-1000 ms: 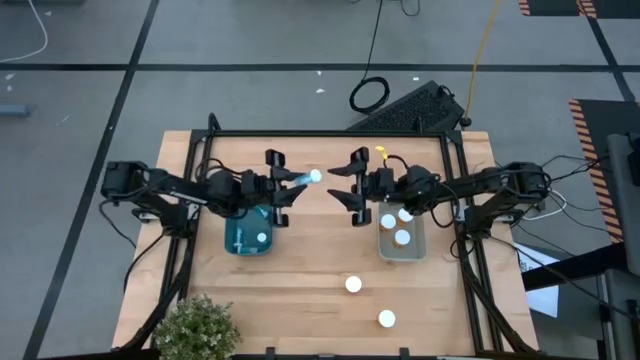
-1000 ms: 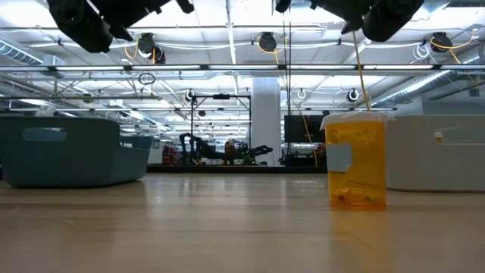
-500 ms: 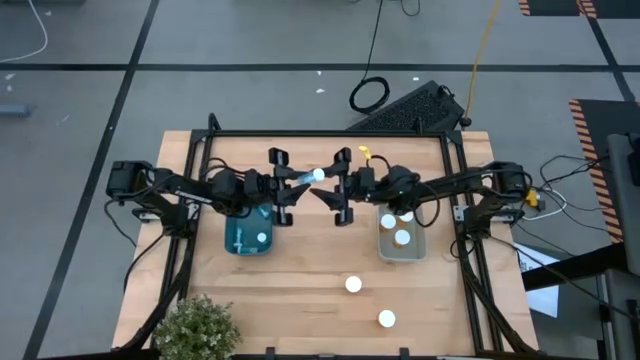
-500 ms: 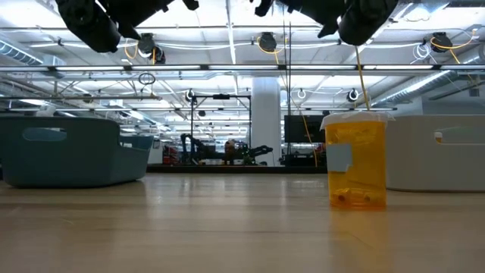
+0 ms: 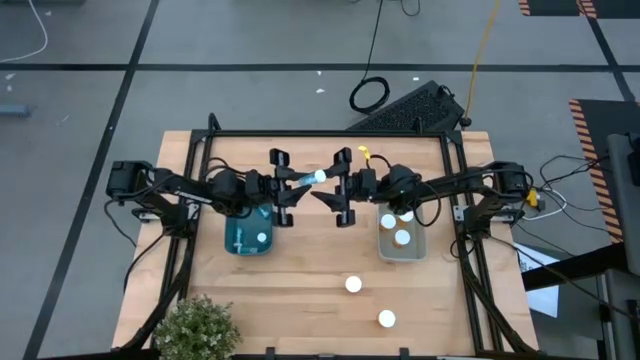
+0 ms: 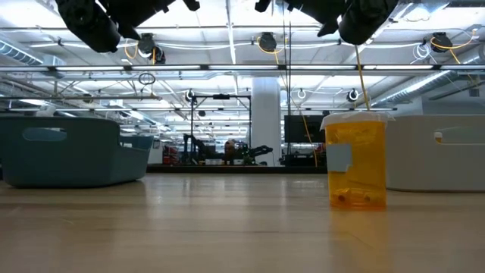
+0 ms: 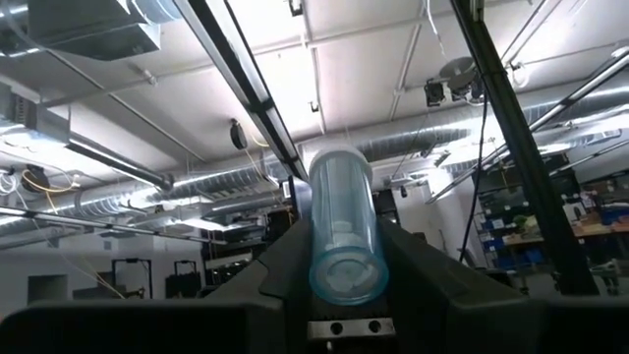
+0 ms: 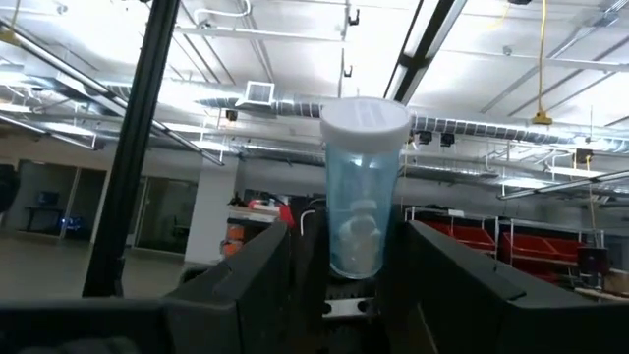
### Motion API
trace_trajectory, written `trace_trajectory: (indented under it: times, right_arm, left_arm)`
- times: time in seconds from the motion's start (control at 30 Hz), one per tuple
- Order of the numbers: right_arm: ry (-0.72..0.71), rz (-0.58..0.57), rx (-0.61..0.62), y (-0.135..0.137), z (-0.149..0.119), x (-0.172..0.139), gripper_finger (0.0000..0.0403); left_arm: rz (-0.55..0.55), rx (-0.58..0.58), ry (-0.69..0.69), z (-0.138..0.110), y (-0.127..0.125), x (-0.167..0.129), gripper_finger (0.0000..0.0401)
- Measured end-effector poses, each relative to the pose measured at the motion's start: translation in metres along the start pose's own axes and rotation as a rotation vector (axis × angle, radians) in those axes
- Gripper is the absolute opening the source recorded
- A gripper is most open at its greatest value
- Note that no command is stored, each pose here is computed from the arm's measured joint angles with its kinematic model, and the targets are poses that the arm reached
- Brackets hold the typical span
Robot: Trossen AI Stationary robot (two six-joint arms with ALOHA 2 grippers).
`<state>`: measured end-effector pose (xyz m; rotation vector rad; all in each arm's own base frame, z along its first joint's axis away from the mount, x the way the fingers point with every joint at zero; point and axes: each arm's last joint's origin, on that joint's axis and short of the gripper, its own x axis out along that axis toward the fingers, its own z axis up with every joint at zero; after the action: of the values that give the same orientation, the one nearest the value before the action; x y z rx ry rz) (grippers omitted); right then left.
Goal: Pick and place medicine bottles into bin by pill shape (circle, oval)
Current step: Adjust the blue pill bottle
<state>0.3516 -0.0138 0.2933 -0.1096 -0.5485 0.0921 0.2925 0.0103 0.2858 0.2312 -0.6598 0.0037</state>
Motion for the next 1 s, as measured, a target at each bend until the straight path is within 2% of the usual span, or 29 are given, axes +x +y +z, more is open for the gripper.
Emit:
trace_trajectory:
  times: [0.63,1.0]
  right_arm:
    - [-0.011,0.02,-0.061,0.009,0.001,0.001,0.0196]
    - [-0.059,0.071,-0.112,0.018,0.006,0.002,0.0196]
  left_arm:
    - [-0.043,-0.039,0.035,0.004,-0.001,0.0,0.0108]
    - [-0.124,-0.054,0.041,0.002,-0.003,0.0,0.0108]
